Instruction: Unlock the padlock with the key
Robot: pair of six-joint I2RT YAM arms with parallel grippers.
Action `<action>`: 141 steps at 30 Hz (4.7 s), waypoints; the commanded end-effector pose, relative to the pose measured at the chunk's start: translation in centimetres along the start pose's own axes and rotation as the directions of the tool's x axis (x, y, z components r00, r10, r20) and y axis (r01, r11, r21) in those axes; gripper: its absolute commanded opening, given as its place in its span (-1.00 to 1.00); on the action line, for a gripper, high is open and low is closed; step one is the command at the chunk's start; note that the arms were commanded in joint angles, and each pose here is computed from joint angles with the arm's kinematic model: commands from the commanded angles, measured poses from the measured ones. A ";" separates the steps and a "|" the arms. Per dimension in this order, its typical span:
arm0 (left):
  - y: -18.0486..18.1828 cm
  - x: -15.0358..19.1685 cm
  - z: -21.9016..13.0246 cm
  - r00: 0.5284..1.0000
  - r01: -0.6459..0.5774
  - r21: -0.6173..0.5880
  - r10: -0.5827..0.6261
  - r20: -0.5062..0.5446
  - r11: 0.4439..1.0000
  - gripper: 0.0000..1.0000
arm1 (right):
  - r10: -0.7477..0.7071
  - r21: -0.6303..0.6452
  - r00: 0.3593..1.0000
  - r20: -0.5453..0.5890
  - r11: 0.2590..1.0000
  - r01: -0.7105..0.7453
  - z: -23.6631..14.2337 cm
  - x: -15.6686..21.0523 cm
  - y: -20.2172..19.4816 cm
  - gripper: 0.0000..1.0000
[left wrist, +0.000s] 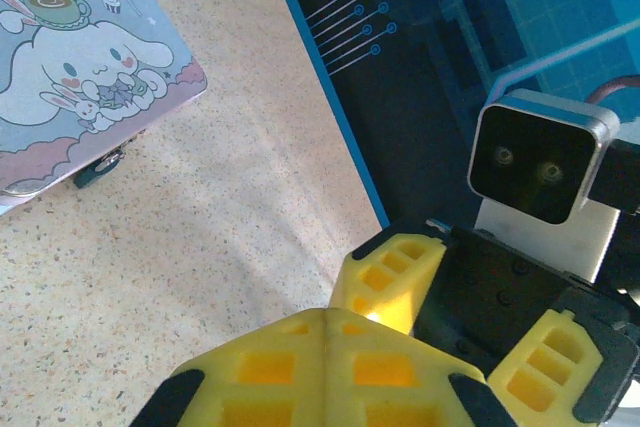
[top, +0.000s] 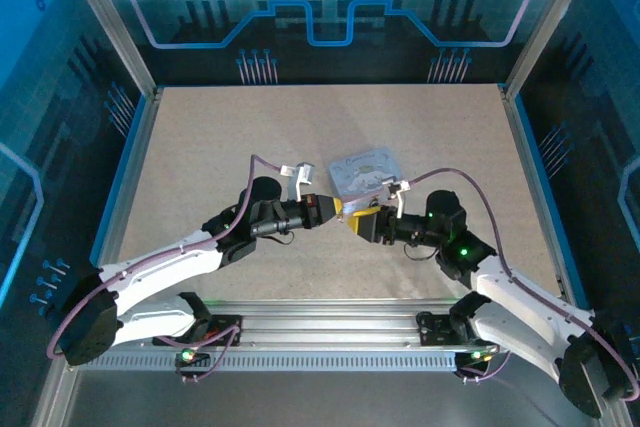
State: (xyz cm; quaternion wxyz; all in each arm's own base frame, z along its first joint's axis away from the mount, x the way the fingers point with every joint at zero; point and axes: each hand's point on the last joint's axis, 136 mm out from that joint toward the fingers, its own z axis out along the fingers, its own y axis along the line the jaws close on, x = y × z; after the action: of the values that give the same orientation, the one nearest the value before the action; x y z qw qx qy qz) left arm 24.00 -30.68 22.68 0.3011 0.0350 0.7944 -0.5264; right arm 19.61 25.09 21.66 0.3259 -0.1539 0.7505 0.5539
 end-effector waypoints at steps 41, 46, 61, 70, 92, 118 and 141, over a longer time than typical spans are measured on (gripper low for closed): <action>-0.7 -0.9 -0.7 0.998 -0.048 -0.025 0.049 0.028 0.999 0.12 | -0.016 0.065 0.998 -0.054 0.998 0.020 1.7 0.1 -0.2 -1.00; 2.7 -1.6 -2.0 0.998 -0.001 -0.178 0.011 0.058 0.984 0.57 | -0.026 0.223 0.995 -0.093 0.974 0.046 0.0 1.1 -2.4 -1.00; 10.8 -1.5 4.2 0.985 0.121 -0.413 -0.160 -0.060 0.903 0.97 | 0.018 0.547 0.997 -0.079 0.837 0.028 -4.5 2.0 -7.2 -1.00; 14.5 -1.6 8.1 0.966 0.209 -0.478 -0.257 -0.037 0.853 0.97 | 0.036 0.555 0.997 -0.061 0.832 0.004 -4.8 2.6 -7.8 -1.00; 21.7 1.5 4.9 0.941 0.234 -0.655 -0.337 -0.034 0.719 0.92 | 0.043 0.555 0.995 -0.087 0.832 0.013 -4.4 2.4 -7.6 -1.00; 25.2 -0.3 -1.7 0.942 0.239 -0.716 -0.335 0.008 0.656 0.95 | 0.139 0.458 0.989 -0.054 0.883 -0.099 -3.4 -1.4 -9.8 -1.00; 22.8 -9.8 -4.9 0.988 0.143 -0.621 -0.075 0.134 0.771 0.98 | 0.163 0.329 0.983 -0.081 0.936 -0.128 1.2 -3.3 -9.9 -1.00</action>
State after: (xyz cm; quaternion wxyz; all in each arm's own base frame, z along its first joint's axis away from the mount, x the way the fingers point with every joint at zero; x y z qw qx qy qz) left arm 38.53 -14.43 7.60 0.2480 -0.1701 0.9218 -0.2447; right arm 27.00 20.60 14.11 0.2446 -0.0509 0.8806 0.4027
